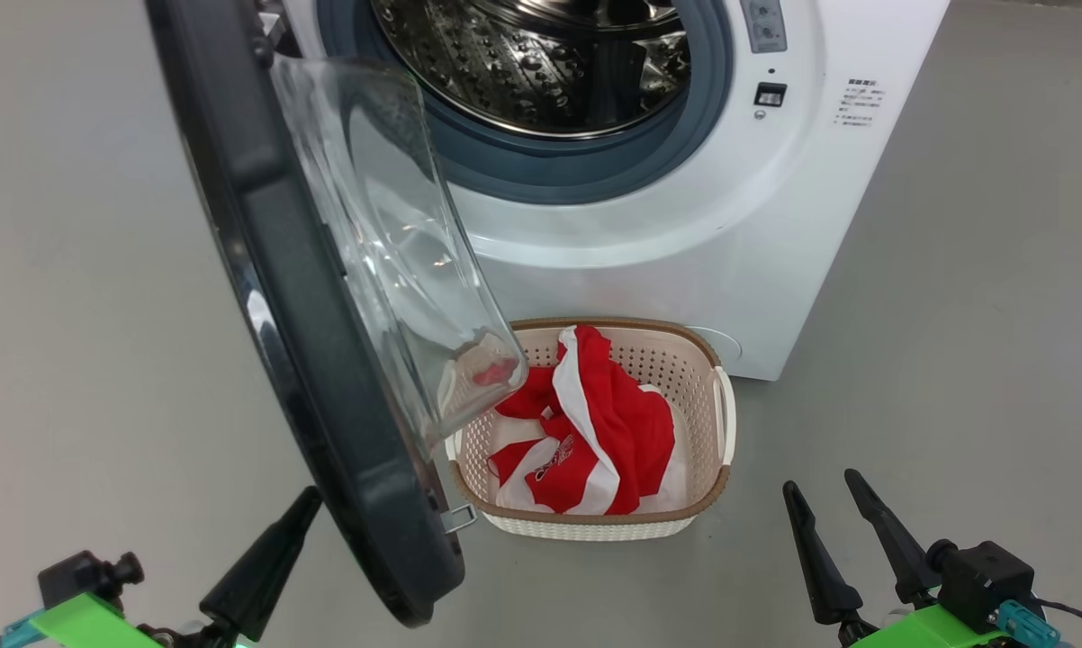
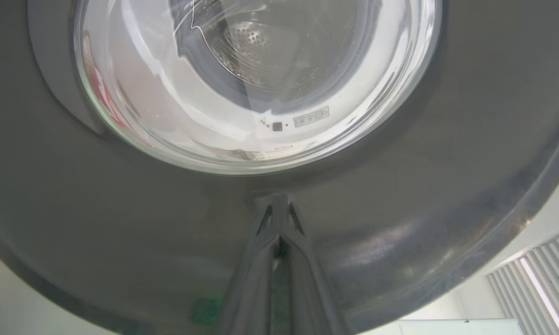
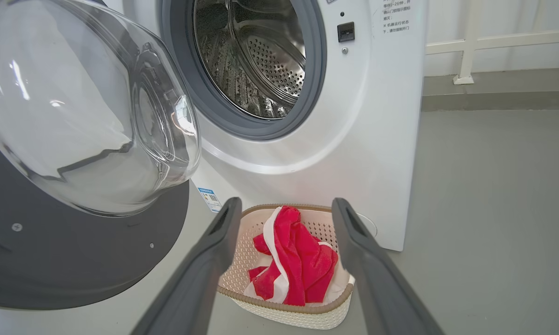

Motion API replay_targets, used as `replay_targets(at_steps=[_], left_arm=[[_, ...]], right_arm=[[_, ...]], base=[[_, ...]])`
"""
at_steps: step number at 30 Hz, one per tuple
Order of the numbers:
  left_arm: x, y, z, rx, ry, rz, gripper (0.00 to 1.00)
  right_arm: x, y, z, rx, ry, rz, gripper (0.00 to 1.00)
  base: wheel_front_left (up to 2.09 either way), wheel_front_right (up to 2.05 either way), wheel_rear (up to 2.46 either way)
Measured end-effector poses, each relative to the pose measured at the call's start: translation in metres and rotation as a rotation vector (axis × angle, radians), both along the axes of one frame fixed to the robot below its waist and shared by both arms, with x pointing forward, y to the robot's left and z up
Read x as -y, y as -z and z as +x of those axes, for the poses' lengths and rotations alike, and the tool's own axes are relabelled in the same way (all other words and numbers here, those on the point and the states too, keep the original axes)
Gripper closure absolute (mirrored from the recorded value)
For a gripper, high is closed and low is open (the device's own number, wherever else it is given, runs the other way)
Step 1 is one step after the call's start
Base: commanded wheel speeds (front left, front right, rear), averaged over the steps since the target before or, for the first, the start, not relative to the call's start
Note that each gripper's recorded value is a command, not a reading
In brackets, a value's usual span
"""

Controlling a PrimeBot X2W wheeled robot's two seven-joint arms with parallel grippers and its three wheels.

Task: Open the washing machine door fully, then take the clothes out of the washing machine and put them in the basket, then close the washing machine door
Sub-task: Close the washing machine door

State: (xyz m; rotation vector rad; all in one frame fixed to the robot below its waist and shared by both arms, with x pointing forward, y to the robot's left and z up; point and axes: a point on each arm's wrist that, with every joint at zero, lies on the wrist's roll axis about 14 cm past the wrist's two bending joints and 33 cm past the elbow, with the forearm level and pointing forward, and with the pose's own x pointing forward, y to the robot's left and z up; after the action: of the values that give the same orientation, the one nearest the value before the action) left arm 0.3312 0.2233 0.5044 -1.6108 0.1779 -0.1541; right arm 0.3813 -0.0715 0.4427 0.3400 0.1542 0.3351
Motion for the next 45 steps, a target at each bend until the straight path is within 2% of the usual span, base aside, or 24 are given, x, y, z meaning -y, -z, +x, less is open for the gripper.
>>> replay_targets(at_steps=[6,14,22,37,45], left_arm=[[0.025,-0.004,0.005,0.021,0.117,0.005,1.0],[0.047,-0.005,0.015,0.029,0.191,0.038,1.0],[0.088,-0.016,0.041,0.077,0.295,0.078,1.0],[0.14,-0.037,0.105,0.155,0.317,0.117,1.0],[0.163,-0.038,0.142,0.171,0.289,0.146,1.0]], right_arm=[[0.008,0.002,-0.001,-0.008,0.025,0.0,0.0],[0.021,-0.002,0.003,0.007,0.068,0.0,0.0],[0.044,0.0,0.0,0.002,0.136,-0.009,0.0],[0.077,0.002,-0.003,-0.008,0.239,-0.022,0.0],[0.098,0.008,-0.008,-0.027,0.308,-0.034,0.0]], base=[[0.0,0.0,0.0],[0.0,0.0,0.0],[0.0,0.0,0.0],[0.0,0.0,0.0],[0.0,0.0,0.0]])
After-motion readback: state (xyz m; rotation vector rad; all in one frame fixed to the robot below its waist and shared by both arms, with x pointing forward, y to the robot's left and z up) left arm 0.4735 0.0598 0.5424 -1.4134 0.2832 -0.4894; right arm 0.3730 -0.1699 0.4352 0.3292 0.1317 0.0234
